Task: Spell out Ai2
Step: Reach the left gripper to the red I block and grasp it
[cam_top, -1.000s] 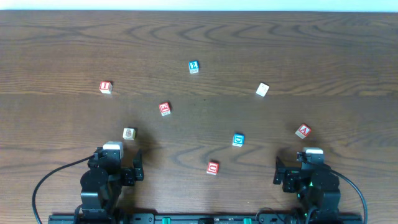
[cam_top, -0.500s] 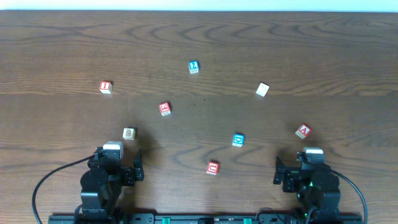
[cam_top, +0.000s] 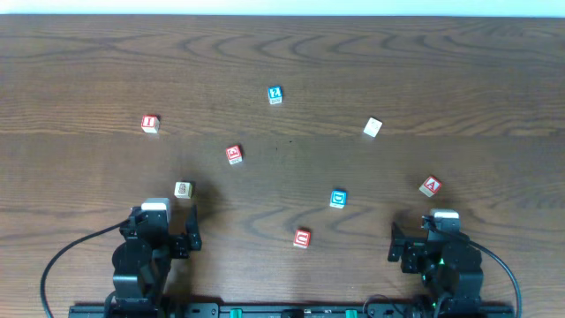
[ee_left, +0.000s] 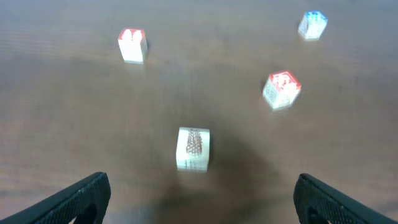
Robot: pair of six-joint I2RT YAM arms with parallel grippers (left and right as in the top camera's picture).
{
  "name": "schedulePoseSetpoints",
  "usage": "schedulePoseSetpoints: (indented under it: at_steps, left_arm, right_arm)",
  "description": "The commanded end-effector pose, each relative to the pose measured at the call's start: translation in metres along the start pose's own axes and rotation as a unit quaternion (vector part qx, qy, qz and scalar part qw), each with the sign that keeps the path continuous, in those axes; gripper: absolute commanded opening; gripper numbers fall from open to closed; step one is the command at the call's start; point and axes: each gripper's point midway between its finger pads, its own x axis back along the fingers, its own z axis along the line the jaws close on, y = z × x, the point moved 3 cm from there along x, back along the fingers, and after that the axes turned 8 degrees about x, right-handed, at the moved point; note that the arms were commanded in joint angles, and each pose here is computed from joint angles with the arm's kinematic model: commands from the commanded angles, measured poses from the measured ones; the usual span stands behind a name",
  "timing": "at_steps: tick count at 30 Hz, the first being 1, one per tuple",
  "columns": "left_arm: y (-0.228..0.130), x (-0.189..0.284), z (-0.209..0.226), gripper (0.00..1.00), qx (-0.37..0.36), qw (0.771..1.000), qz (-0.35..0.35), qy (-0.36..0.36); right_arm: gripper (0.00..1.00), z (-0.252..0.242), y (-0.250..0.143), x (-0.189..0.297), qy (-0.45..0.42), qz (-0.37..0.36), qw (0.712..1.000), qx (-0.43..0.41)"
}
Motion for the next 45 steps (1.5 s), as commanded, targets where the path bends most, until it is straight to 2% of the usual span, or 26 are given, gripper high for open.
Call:
schedulePoseSetpoints:
  at_steps: [1, 4, 8, 14, 19, 25, 31, 38, 45]
  left_arm:
    - [0.019, 0.000, 0.000, 0.95, 0.014, 0.999, -0.047, 0.003]
    - [0.039, 0.003, -0.003, 0.95, 0.017, 0.995, -0.094, -0.004]
    - [0.046, 0.001, 0.006, 0.95, 0.030, 0.995, -0.085, 0.033]
    - [0.072, -0.005, 0.015, 0.95, 0.034, 0.994, -0.027, 0.099]
    - [0.097, -0.027, 0.022, 0.95, 0.009, 0.987, 0.063, 0.149]
    - [0.119, -0.068, 0.020, 0.95, -0.087, 0.972, 0.188, 0.107]
    - [0.144, -0.107, 0.056, 0.95, -0.058, 0.956, 0.254, 0.134]
    - [0.140, -0.153, 0.081, 0.95, -0.118, 0.923, 0.350, 0.107]
    - [0.121, -0.211, 0.089, 0.96, -0.103, 0.914, 0.387, 0.069]
  right_arm:
    - [0.99, 0.000, -0.004, -0.002, -0.001, 0.003, 1.000, 0.003]
    - [0.99, 0.000, -0.004, -0.002, -0.001, 0.003, 1.000, 0.003]
    - [0.99, 0.000, -0.004, -0.002, -0.001, 0.003, 1.000, 0.003]
    - [0.99, 0.000, -0.004, -0.002, -0.001, 0.003, 1.000, 0.003]
    - [0.99, 0.000, -0.004, -0.002, -0.001, 0.003, 1.000, 0.003]
    - [0.99, 0.000, -0.004, -0.002, -0.001, 0.003, 1.000, 0.003]
    - [0.99, 0.000, -0.004, -0.002, -0.001, 0.003, 1.000, 0.003]
    - [0.99, 0.000, -0.004, -0.002, -0.001, 0.003, 1.000, 0.003]
    - [0.99, 0.000, -0.004, -0.002, -0.001, 0.003, 1.000, 0.003]
